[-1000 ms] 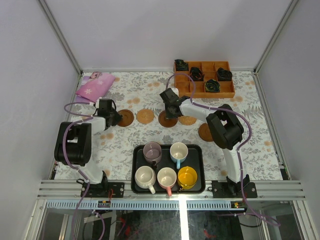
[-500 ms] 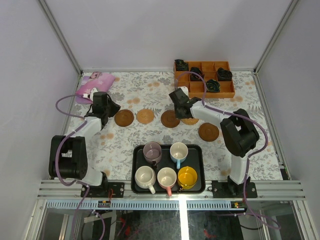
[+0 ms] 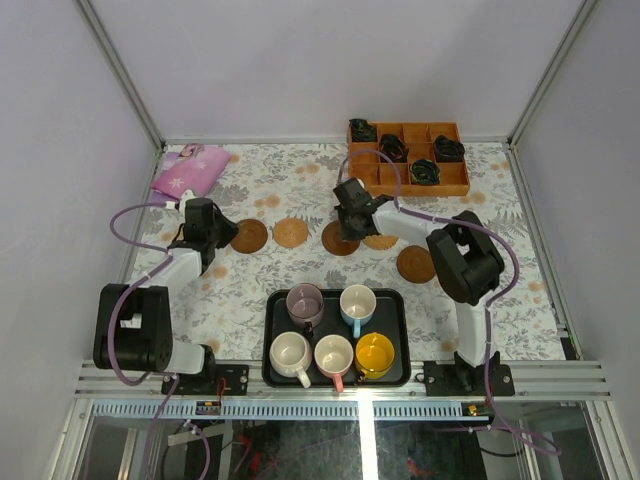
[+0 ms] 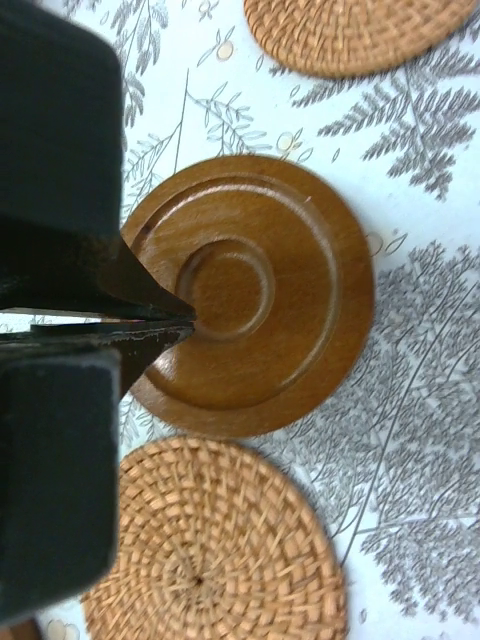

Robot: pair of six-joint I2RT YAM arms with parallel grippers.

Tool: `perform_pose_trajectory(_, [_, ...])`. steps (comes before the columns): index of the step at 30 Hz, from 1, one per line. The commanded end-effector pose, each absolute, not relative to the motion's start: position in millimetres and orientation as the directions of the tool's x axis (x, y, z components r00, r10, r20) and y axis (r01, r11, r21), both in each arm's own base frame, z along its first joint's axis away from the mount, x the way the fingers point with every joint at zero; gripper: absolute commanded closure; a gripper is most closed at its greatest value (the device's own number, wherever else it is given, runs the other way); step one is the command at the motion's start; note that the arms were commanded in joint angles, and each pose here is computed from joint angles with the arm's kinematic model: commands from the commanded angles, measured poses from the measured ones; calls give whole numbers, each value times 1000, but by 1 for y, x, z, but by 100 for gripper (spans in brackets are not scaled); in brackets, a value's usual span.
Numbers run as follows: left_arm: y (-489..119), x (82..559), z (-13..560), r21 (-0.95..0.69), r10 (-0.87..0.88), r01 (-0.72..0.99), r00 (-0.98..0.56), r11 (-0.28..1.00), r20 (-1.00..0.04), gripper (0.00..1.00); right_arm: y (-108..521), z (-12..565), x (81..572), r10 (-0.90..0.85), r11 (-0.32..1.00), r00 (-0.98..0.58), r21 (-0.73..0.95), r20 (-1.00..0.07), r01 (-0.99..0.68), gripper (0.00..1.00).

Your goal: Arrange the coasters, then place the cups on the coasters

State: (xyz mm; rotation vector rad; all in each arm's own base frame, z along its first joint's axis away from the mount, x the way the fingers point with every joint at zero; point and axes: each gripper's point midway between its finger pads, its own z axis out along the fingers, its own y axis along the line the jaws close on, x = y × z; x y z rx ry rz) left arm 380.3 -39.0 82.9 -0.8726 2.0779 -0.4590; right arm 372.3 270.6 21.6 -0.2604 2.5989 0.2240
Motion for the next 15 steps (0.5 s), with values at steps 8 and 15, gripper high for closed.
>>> perform_pose_trajectory(8, [-28,388,104,-582,-687,-365,-355,726,-634,89,306,21,391,-159,942,-843,176,-514,-285,100])
perform_pose_trajectory(15, [-29,389,97,-579,-689,-373,-368,725,-625,89,312,16,400,-160,943,-842,172,-516,-285,100])
